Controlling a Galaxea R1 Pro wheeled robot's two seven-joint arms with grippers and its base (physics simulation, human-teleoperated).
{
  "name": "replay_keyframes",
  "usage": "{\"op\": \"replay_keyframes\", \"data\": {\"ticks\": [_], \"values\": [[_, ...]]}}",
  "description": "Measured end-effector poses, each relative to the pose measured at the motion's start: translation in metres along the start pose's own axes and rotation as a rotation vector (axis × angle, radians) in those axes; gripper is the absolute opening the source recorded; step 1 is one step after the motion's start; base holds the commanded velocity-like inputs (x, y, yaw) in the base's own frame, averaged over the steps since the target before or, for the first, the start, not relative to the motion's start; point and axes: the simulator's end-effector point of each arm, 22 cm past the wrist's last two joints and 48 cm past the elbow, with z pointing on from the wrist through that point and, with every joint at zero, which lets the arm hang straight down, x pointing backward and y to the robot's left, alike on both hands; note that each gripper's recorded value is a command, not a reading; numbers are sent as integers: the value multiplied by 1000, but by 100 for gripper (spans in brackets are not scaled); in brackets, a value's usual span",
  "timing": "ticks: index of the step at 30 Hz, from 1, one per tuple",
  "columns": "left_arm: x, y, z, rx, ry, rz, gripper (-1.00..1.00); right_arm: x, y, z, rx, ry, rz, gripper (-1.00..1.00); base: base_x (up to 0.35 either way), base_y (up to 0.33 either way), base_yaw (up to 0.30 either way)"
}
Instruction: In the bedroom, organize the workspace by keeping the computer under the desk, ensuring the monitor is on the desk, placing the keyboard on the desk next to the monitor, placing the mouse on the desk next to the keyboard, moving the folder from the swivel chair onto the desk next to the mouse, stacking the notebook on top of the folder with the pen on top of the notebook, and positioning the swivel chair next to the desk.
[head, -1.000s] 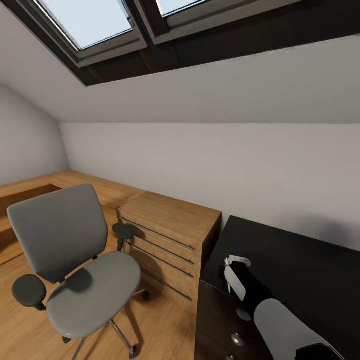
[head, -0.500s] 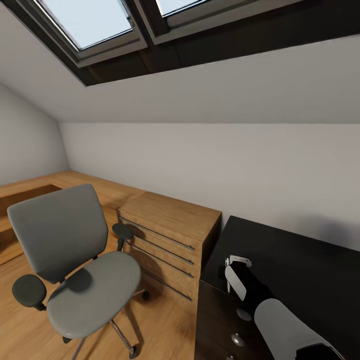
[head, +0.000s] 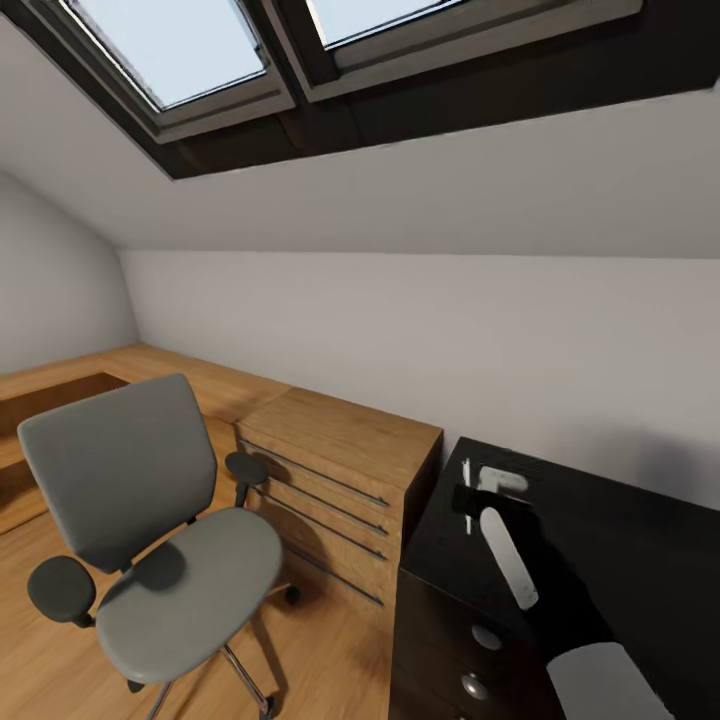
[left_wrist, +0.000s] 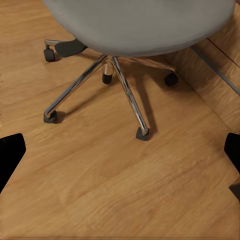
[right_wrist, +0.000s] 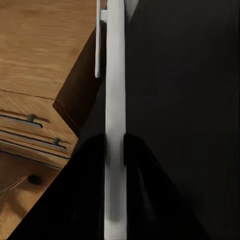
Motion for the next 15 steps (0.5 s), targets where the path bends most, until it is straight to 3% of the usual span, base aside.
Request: {"op": "replay_keyframes", "data": {"ticks": [5, 8, 15], "values": [[-1, 4, -5, -12, 12, 3, 100, -18, -9, -51, 7, -60, 55, -100, 0, 0, 0], [0, 5, -7, -14, 19, 5, 100, -21, -1, -61, -33, -58, 97, -100, 0, 0, 0], [2, 6, -7, -16, 23, 7, 100, -22, 2, -65, -54, -54, 119, -100, 0, 0, 0]]}}
